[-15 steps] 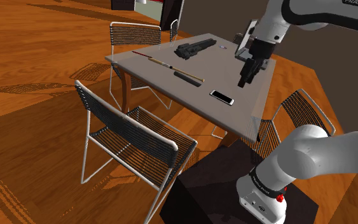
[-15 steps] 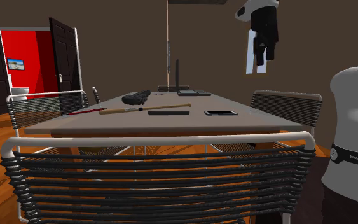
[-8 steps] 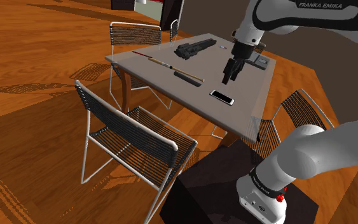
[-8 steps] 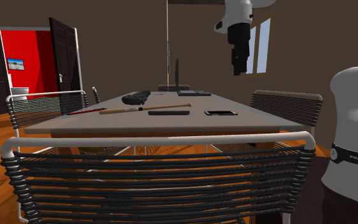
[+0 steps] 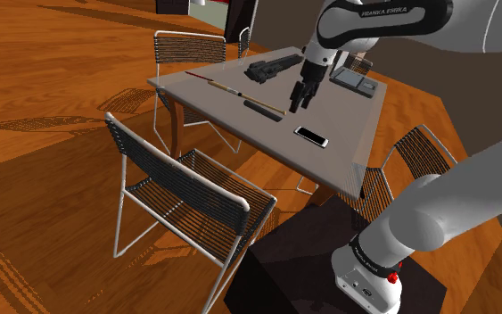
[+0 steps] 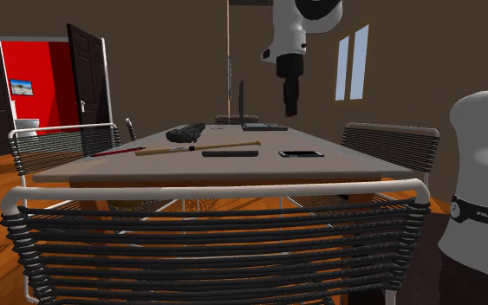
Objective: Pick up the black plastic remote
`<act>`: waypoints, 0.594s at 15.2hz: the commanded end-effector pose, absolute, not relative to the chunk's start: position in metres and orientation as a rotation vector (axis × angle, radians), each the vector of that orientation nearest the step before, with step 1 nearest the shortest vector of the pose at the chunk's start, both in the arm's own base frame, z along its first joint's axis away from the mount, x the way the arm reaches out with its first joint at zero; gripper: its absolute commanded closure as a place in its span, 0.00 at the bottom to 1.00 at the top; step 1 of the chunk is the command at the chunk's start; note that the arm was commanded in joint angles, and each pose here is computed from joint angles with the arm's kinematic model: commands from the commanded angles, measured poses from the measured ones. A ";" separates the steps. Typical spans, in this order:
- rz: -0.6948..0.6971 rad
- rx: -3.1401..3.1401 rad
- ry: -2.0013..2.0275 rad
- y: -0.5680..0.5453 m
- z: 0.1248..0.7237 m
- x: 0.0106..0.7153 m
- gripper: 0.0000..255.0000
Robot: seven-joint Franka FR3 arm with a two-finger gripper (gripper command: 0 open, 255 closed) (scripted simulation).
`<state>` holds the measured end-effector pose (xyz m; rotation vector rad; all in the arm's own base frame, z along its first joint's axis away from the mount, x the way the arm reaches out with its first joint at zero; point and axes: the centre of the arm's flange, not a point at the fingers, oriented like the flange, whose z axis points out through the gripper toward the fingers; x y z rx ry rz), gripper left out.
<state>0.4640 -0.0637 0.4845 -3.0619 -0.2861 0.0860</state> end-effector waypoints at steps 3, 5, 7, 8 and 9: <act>0.068 -3.067 -0.305 -0.077 0.464 0.512 0.00; 0.060 -3.069 -0.315 -0.082 0.454 0.535 0.00; 0.052 -3.071 -0.324 -0.088 0.445 0.558 0.00; 0.048 -3.072 -0.329 -0.090 0.440 0.570 0.00; 0.044 -3.073 -0.334 -0.093 0.435 0.581 0.00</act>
